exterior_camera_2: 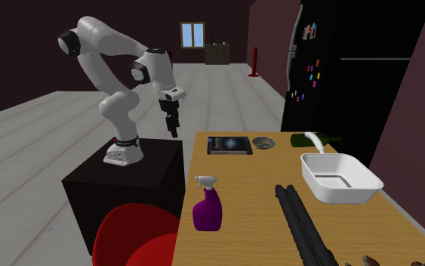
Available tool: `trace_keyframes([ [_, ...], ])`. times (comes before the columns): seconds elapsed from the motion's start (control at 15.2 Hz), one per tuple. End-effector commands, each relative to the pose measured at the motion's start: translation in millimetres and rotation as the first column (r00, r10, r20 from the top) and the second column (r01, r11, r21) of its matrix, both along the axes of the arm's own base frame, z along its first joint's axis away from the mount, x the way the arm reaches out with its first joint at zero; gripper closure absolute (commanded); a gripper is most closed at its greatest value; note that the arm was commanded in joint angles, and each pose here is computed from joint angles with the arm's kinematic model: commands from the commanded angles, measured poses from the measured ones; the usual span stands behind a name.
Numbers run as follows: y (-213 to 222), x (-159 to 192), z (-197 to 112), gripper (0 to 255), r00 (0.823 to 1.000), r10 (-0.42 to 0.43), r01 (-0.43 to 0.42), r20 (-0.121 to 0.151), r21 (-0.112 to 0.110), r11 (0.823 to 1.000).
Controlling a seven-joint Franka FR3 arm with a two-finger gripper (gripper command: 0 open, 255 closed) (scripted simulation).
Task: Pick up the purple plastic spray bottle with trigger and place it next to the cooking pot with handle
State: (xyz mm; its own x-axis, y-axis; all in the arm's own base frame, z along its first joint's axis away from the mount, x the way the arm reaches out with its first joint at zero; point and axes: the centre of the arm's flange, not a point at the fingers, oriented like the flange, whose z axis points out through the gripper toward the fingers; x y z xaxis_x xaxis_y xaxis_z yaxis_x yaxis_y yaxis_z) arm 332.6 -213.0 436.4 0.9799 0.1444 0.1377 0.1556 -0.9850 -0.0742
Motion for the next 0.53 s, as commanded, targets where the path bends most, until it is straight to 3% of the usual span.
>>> trace_keyframes([
  [0.0, -23, 4, -14, 0, 1.0, -0.001, 0.001, 0.022, -0.005, 1.0],
  [0.46, -96, 24, -62, 0, 0.996, -0.004, 0.005, 0.094, -0.012, 1.0],
])
